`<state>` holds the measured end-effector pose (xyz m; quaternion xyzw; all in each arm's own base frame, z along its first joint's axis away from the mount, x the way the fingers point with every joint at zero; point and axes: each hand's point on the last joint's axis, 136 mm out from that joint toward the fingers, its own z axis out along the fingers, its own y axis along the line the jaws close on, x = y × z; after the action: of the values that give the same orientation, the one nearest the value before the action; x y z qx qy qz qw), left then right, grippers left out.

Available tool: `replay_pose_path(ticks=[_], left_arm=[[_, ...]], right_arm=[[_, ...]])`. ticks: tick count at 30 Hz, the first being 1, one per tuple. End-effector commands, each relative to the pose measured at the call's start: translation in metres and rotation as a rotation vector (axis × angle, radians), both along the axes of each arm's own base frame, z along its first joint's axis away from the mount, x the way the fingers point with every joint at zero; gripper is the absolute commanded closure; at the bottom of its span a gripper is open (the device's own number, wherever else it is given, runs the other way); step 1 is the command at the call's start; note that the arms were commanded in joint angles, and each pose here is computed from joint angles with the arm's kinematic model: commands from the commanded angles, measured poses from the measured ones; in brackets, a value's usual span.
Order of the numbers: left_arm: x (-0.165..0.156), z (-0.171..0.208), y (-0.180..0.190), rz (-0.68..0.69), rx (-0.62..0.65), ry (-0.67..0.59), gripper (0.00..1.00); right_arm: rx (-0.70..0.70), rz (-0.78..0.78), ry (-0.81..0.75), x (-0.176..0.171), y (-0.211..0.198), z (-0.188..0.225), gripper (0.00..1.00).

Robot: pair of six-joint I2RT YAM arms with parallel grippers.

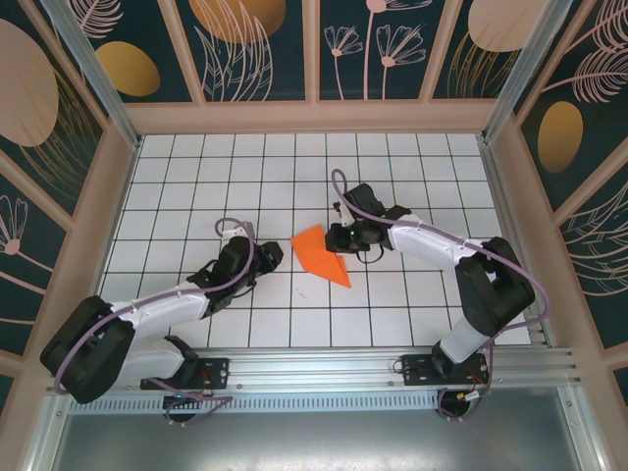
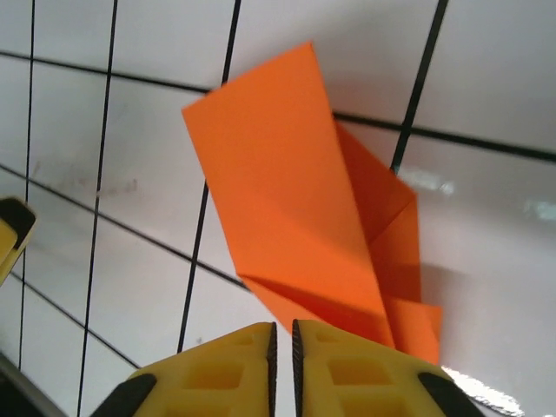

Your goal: Fold a paper plane with a square sheet of paper (pick it up from the middle)

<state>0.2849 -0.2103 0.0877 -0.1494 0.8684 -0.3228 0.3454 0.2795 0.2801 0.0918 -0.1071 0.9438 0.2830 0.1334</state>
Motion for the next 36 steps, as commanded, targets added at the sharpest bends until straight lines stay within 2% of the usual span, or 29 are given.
replay_pose_path(ticks=[1, 4, 11, 20, 27, 36], left_arm=[[0.008, 0.017, -0.027, -0.091, -0.074, -0.027, 0.60], [0.008, 0.011, -0.038, -0.139, -0.084, 0.003, 0.60], [0.004, -0.003, -0.054, -0.199, -0.113, 0.064, 0.60], [0.005, -0.008, -0.061, -0.224, -0.121, 0.087, 0.60], [0.003, -0.015, -0.069, -0.254, -0.131, 0.123, 0.59], [0.000, -0.023, -0.078, -0.236, -0.163, 0.188, 0.51]], right_arm=[[0.114, 0.089, 0.019, -0.012, 0.020, 0.006, 0.88], [0.086, 0.057, 0.036, -0.008, 0.011, -0.010, 0.89], [0.144, 0.046, 0.092, -0.002, 0.006, -0.029, 0.89], [0.049, -0.019, 0.118, 0.002, -0.015, -0.064, 0.89], [0.035, -0.094, 0.169, 0.009, -0.033, -0.091, 0.90], [0.126, -0.170, 0.226, 0.002, -0.046, -0.101, 0.90]])
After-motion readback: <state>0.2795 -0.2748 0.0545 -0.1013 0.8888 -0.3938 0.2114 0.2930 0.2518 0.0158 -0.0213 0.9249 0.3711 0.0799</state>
